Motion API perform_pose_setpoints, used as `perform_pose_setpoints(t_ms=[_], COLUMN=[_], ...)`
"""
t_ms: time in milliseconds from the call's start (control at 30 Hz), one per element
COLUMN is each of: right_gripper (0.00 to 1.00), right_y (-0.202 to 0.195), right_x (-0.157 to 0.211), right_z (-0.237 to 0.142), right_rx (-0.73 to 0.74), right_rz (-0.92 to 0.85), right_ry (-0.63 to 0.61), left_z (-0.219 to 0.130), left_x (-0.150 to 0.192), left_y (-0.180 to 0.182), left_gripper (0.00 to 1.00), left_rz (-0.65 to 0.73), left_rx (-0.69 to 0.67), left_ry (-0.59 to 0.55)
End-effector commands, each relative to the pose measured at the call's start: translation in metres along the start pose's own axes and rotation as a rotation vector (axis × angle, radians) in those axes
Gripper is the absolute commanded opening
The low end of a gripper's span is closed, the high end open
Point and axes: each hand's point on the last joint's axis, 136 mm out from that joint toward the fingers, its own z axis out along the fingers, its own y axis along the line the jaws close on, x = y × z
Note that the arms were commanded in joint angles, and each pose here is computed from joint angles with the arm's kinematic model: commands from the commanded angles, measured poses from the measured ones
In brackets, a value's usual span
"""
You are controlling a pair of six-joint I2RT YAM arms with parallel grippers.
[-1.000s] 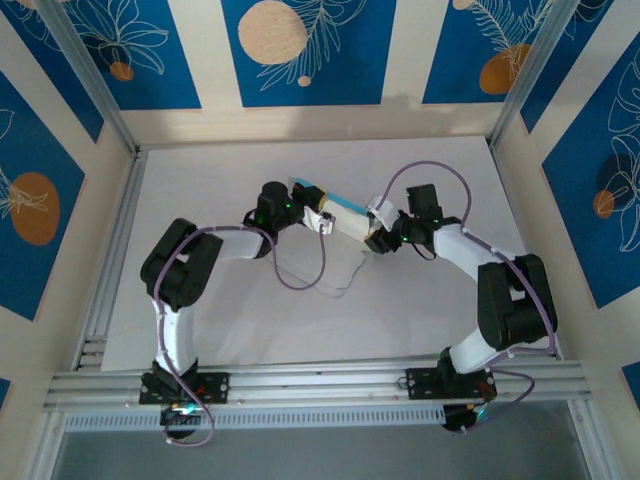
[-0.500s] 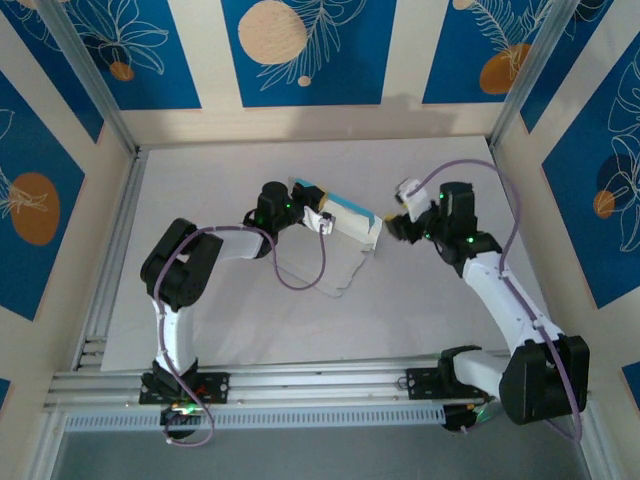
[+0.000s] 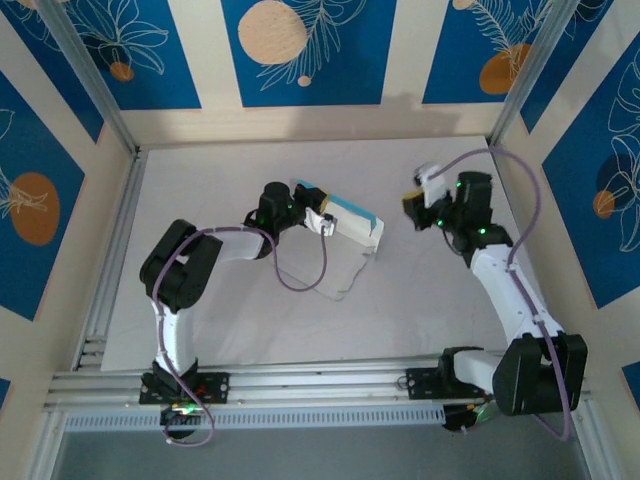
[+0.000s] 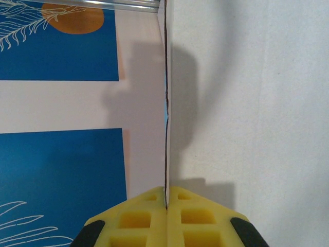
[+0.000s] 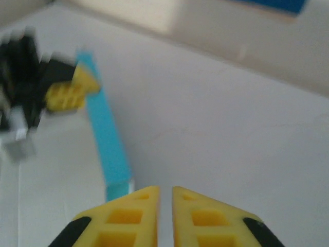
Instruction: Fold the paper box
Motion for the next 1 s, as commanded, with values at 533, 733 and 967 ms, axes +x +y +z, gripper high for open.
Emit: perform_pose_setpoints(t_ms=[533,733,967], right_gripper=[0.30,0.23,0.19], right_y=[0.034,0.037,0.040], right_x=[0.096,0.091,0.083], right_z=[0.071,0.081,0.087], right_rx=[-0.145,-0.150,-0.155], right_rz=[-0.187,-0.190,-0.193], right_ry=[0.212,0.211,0.206], left_z=[-0.003,-0.003,-0.003], left_x=[-0.017,-0.020,-0.024], left_y=[0.001,0.000,0.001], left_gripper=[0.00,0.00,0.00], left_rz=[-0.004,-0.003,0.000], left_rx=[0.014,0.015,0.012], left_ry=[-0.042,-0.046,-0.053])
